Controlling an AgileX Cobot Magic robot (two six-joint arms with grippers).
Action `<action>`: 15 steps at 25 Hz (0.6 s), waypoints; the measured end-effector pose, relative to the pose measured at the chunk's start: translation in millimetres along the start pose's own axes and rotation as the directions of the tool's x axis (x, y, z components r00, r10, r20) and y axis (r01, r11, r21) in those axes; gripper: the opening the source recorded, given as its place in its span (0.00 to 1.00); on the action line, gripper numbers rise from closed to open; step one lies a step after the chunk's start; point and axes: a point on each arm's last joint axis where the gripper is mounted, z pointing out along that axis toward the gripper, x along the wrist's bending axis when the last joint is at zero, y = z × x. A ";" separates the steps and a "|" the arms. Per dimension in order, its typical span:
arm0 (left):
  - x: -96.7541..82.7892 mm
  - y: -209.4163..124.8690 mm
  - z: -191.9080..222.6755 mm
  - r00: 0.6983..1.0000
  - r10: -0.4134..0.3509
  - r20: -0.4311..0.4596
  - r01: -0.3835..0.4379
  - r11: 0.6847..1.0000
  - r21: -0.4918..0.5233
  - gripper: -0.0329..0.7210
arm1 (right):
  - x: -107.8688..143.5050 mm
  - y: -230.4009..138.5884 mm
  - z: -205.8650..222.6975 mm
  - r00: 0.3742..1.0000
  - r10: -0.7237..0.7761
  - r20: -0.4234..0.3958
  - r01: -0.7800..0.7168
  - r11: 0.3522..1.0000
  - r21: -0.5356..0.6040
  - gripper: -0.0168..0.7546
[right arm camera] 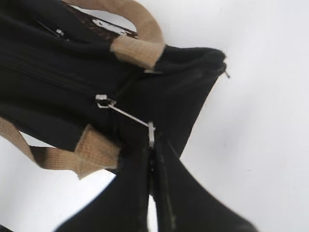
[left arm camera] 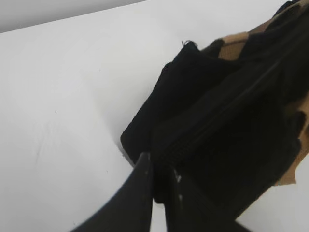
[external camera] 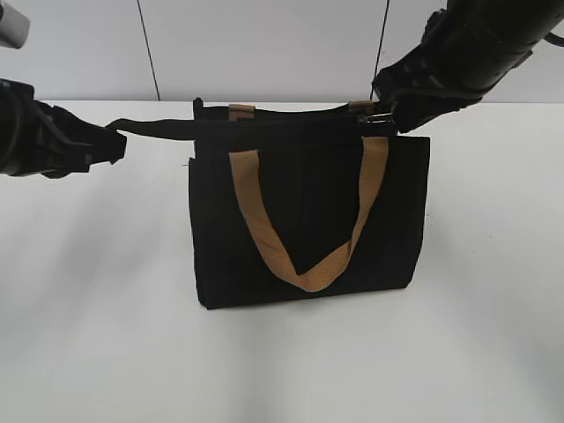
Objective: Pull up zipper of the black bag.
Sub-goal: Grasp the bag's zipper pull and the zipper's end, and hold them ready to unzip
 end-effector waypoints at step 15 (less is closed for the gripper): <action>1.7 -0.9 1.4 1.000 -0.001 -0.014 0.001 1.000 0.005 0.17 | -8.1 -2.6 -2.0 0.995 -0.084 0.053 0.082 0.996 0.031 0.13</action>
